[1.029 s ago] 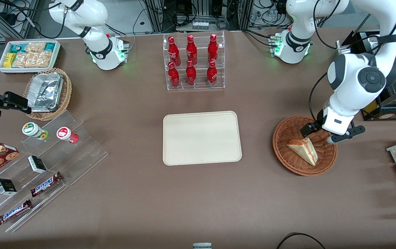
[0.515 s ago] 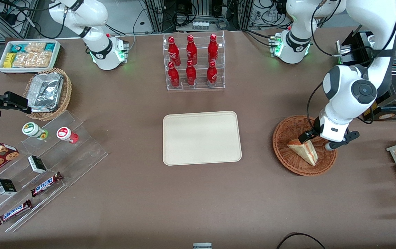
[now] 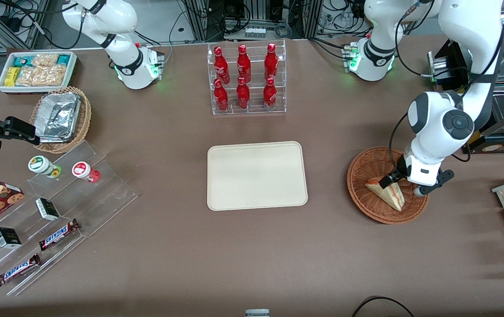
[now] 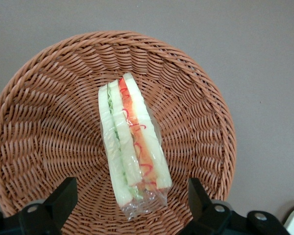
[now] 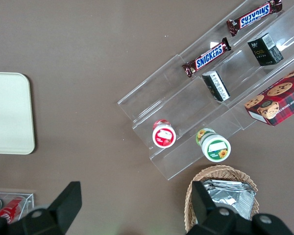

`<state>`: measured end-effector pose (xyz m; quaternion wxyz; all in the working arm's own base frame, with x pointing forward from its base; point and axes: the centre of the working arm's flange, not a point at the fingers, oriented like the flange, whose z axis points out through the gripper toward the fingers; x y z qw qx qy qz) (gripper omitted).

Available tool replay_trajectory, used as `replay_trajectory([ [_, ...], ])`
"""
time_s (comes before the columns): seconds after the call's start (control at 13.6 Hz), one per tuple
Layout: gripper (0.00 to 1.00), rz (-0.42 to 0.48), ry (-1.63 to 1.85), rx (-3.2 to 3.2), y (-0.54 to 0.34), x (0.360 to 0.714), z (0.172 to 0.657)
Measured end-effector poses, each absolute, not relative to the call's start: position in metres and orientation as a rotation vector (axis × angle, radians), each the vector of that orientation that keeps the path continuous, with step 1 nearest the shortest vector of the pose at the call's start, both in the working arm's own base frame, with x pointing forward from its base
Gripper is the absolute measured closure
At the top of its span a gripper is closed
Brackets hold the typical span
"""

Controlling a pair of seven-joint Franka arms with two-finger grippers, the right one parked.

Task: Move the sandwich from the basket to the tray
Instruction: 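Lower the left gripper and close it on the wrapped sandwich, then lift the sandwich and carry it with the left gripper over the cream tray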

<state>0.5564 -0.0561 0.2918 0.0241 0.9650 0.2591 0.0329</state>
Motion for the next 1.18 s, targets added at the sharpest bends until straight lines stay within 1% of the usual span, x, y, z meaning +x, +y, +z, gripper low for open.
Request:
replay_trajectory([
  [0.51,0.0,0.12,0.826,2.967,-0.057,0.56,0.272],
  [0.59,0.02,0.116,0.831,2.965,-0.057,0.56,0.269],
  [0.66,0.07,0.115,0.835,2.963,-0.058,0.56,0.267],
  [0.88,0.43,0.117,0.837,2.962,-0.058,0.56,0.266],
  [1.03,0.61,0.124,0.836,2.959,-0.058,0.561,0.267],
  [1.1,0.73,0.131,0.835,2.958,-0.058,0.562,0.269],
  [1.18,0.78,0.142,0.825,2.962,-0.059,0.564,0.272],
])
